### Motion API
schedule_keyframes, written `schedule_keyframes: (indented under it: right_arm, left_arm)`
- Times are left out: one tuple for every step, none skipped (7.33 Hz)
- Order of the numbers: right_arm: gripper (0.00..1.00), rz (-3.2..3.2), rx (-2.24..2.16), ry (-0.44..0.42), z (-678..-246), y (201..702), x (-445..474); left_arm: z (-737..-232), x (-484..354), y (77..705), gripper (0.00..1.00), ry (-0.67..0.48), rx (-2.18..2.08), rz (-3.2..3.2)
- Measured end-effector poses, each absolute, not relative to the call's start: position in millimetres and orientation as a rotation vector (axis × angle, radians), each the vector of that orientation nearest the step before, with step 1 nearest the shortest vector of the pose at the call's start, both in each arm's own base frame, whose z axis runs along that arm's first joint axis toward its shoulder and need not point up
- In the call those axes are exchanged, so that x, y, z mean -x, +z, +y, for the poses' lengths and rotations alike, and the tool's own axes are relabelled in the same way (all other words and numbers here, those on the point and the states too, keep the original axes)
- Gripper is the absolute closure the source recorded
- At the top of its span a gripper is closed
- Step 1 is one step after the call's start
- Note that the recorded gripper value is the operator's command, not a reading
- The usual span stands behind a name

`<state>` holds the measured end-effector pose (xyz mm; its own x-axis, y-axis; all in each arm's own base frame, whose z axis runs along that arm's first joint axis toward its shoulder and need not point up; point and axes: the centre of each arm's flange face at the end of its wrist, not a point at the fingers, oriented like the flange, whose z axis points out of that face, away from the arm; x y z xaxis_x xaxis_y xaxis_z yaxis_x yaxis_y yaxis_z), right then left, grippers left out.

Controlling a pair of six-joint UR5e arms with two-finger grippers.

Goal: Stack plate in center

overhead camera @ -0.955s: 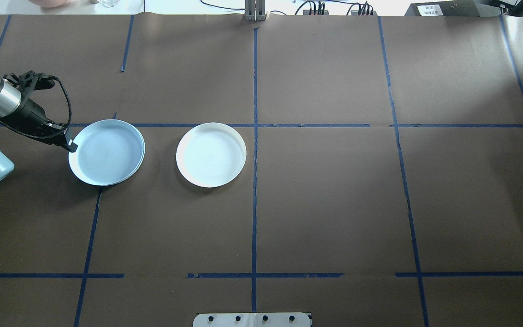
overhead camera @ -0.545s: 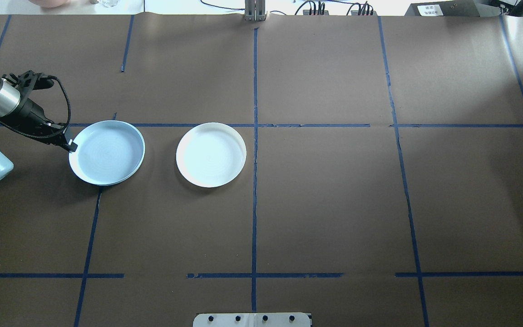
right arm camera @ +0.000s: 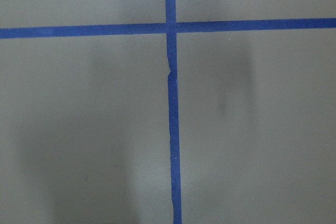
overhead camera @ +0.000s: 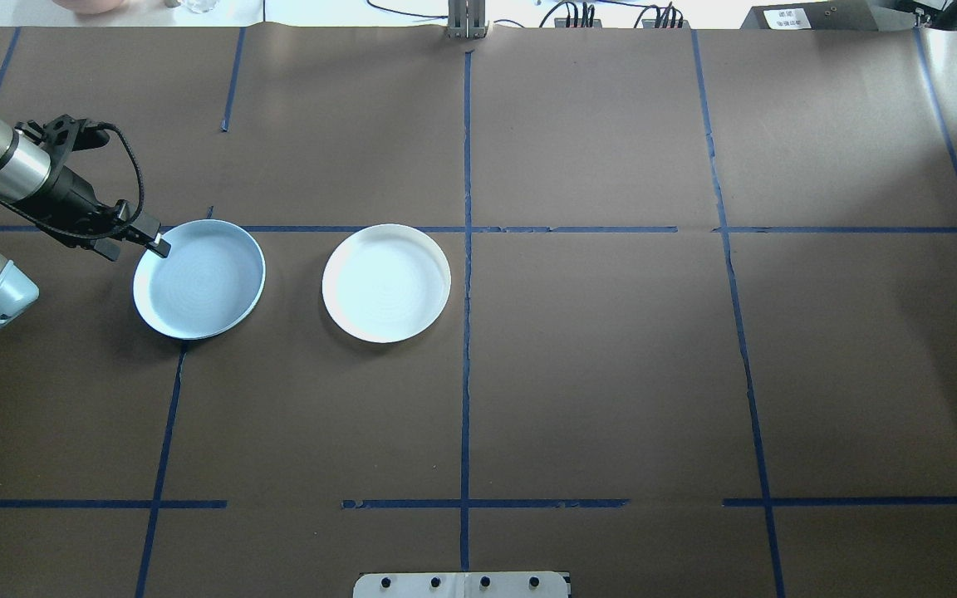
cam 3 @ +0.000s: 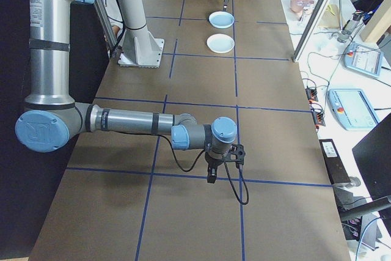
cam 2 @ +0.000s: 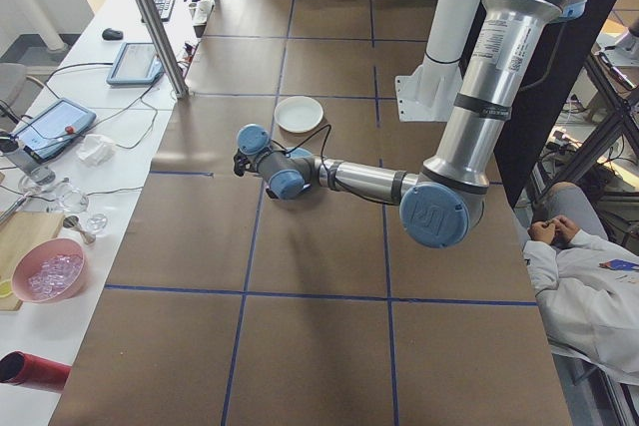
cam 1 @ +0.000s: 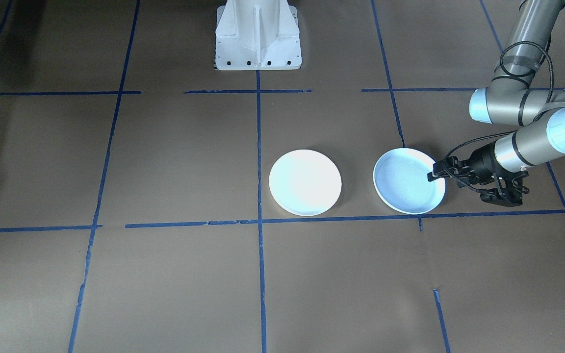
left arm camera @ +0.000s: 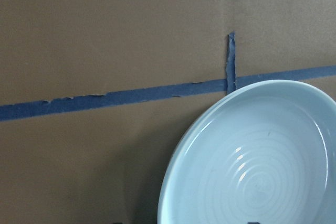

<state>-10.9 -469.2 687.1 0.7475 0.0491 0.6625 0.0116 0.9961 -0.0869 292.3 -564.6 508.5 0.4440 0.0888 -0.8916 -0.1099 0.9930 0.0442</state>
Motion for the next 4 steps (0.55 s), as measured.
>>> schedule_keyframes:
  right_arm:
    - [0.0,-0.727,0.087,0.021,-469,687,11]
    - [0.0,-0.727,0.087,0.02,-469,687,11]
    - [0.0,-0.727,0.086,0.02,-469,686,11]
    - [0.0,-0.727,0.086,0.02,-469,686,11]
  left_arm:
    - [-572,-302,491,0.0,0.105,0.016,1.109]
    - [-576,-317,470,0.0,0.097,0.02,1.12]
    - [-576,-339,448,0.0,0.092,0.033,1.132]
    - [-572,-367,423,0.0,0.083,0.05,1.142]
